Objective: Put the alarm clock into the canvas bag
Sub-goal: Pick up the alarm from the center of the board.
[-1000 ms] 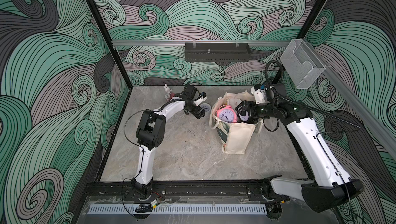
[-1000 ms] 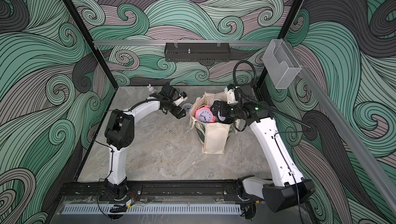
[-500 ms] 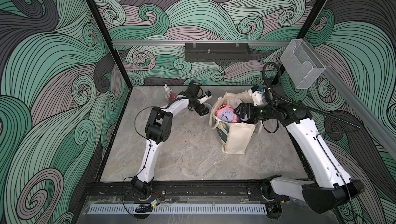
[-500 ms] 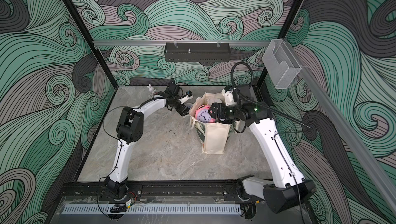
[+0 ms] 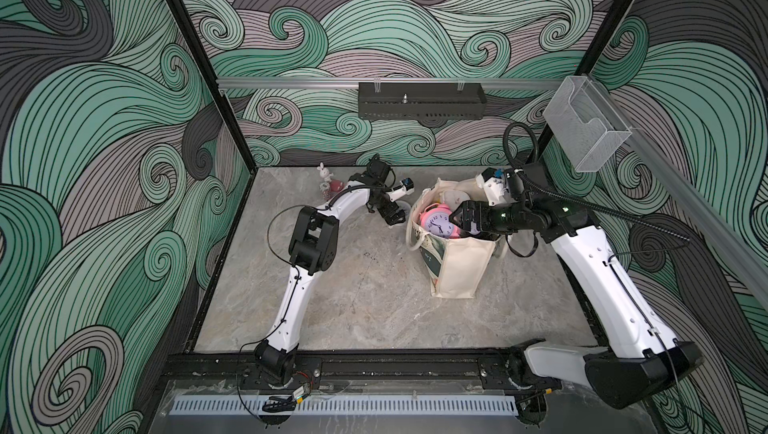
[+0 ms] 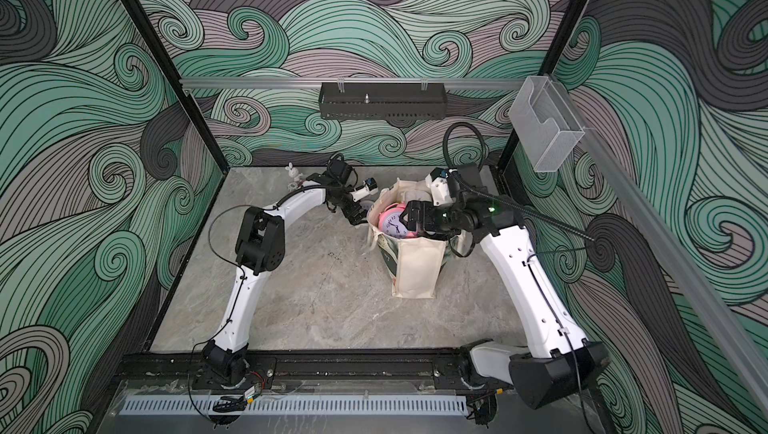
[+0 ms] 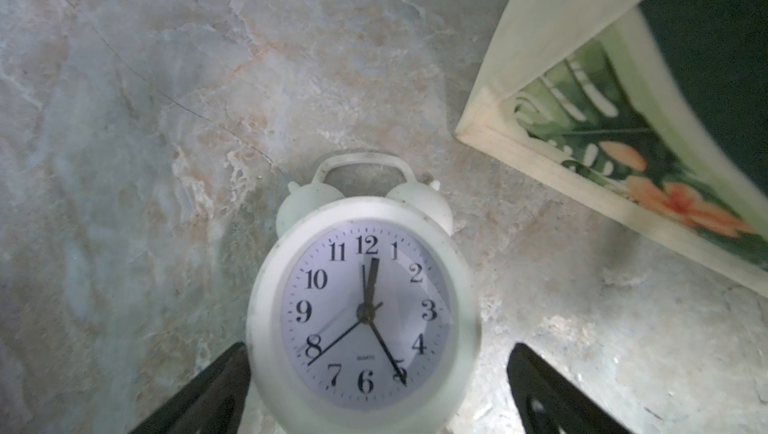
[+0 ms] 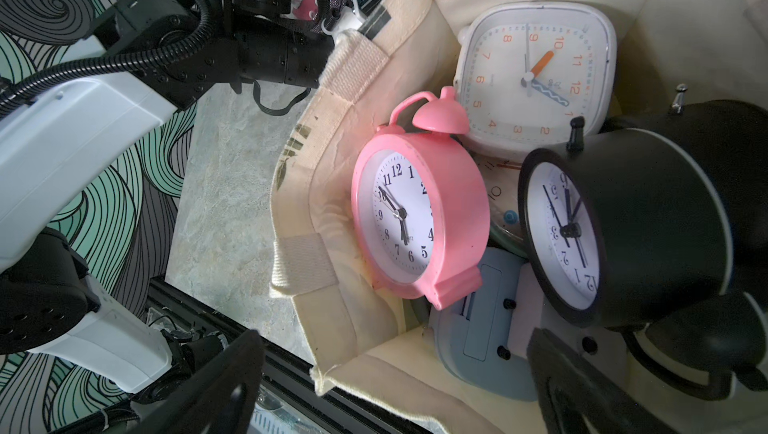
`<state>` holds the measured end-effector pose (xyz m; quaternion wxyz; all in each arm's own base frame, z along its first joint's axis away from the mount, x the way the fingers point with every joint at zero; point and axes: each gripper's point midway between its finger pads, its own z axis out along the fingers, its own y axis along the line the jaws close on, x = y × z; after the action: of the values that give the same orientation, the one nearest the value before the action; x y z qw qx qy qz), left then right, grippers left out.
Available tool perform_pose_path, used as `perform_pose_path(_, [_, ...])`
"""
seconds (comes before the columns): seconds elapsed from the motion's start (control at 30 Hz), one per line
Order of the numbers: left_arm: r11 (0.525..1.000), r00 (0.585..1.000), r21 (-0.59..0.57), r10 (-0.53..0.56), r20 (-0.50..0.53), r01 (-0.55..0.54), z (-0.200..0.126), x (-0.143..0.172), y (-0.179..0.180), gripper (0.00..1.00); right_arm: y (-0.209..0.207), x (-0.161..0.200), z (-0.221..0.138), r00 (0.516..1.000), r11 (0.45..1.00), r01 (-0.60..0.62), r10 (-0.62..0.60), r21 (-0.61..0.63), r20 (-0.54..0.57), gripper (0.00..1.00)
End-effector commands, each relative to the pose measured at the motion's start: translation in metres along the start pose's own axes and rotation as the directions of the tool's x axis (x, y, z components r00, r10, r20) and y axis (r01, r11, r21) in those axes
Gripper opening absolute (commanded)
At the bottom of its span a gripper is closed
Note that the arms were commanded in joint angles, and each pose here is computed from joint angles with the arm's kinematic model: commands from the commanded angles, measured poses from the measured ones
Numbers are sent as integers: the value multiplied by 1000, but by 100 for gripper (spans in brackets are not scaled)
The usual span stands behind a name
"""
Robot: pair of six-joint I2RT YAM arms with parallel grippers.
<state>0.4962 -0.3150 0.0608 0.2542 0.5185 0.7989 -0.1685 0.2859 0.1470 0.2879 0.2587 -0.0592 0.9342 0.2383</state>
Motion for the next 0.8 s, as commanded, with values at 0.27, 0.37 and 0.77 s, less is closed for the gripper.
perform_pose_path(0.27, [1000,999,-31,-3,-34,2,21,0,8,99,6,2,1,1000,1000,12,-12,-15,-27,100])
perform_pose_path(0.37, [999,999,-34,2,-44,-3,26,2,7,99,6,1,1,1000,1000,13,-14,-13,-26,100])
perform_pose_path(0.77, [994,999,-109,-15,36,19,15,-13,15,78,6,-1,-7,1000,1000,14,-14,2,5,100])
